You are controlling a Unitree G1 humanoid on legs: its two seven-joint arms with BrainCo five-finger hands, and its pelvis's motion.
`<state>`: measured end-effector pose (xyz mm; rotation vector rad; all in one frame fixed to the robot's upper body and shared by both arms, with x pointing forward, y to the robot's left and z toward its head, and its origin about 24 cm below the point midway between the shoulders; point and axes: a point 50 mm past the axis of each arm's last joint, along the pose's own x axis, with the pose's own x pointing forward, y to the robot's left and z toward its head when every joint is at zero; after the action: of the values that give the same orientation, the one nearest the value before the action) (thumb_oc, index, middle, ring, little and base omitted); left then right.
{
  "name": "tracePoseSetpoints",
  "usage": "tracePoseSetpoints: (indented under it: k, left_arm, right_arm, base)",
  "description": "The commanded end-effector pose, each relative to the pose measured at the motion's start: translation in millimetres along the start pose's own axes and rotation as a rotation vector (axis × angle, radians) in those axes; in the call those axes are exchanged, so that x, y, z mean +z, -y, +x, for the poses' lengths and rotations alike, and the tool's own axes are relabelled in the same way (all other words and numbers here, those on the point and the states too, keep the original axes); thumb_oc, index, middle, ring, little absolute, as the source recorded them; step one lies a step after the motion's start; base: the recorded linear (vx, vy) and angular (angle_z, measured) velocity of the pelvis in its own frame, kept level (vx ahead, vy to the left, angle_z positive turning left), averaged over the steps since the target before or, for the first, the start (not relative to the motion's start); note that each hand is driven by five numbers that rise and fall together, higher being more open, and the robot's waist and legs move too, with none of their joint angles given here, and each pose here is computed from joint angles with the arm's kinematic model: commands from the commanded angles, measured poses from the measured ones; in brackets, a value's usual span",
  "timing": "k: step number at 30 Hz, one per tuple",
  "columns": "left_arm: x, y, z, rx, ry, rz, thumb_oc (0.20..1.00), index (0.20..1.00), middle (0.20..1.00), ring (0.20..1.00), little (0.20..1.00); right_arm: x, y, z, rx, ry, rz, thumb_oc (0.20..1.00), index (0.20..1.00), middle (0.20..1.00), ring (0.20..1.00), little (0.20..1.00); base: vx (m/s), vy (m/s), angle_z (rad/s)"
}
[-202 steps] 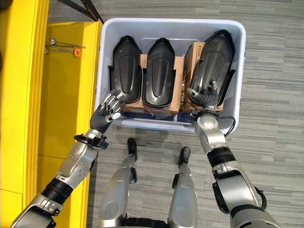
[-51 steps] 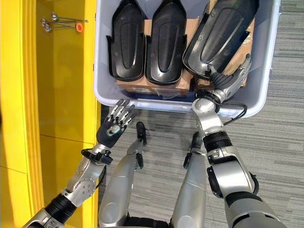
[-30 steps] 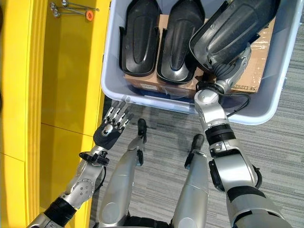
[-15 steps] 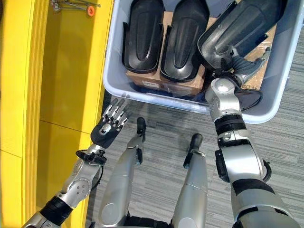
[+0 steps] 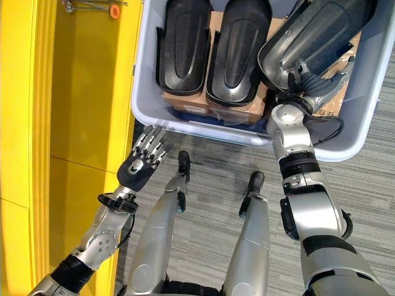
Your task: Move parts from the plastic box to the shelf.
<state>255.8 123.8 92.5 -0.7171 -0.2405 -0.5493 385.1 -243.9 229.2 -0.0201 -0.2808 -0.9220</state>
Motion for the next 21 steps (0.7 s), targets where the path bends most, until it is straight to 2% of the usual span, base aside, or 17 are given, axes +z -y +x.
tracePoseSetpoints:
  k: [1, 10, 14, 15, 16, 21]
  left_arm:
    - [12, 14, 6, -0.077, 0.057, 0.019, 1.0, 1.0, 1.0, 1.0, 1.0]
    - [17, 12, 9, -0.087, 0.041, 0.053, 1.0, 1.0, 1.0, 1.0, 1.0]
    - [19, 12, 10, -0.085, 0.038, 0.056, 1.0, 1.0, 1.0, 1.0, 1.0]
    - [19, 12, 11, -0.086, 0.038, 0.058, 1.0, 1.0, 1.0, 1.0, 1.0]
    - [19, 12, 11, -0.087, 0.037, 0.061, 1.0, 1.0, 1.0, 1.0, 1.0]
    - [22, 11, 13, -0.087, 0.033, 0.069, 1.0, 1.0, 1.0, 1.0, 1.0]
  right_arm:
    - [-14, -10, -4, 0.129, -0.072, -0.09, 1.0, 1.0, 1.0, 1.0, 1.0]
    - [-29, -13, 2, 0.225, -0.322, 0.038, 1.0, 1.0, 1.0, 1.0, 1.0]
    - [-34, -11, 4, 0.257, -0.365, 0.006, 1.0, 1.0, 1.0, 1.0, 1.0]
    - [-35, -12, 4, 0.267, -0.385, 0.018, 0.567, 0.567, 0.567, 0.567, 0.567]
    - [-35, -13, 4, 0.265, -0.409, 0.044, 0.2, 0.2, 0.2, 0.2, 0.2]
    - [-40, -13, 4, 0.307, -0.526, 0.149, 0.2, 0.2, 0.2, 0.2, 0.2]
  base:
    - [0.0, -0.034, 0.01]
    - [0.0, -0.025, 0.0]
    - [0.0, -0.008, 0.0]
    - [0.0, 0.0, 0.0]
    - [0.0, 0.0, 0.0]
    - [0.01, -0.016, 0.03]
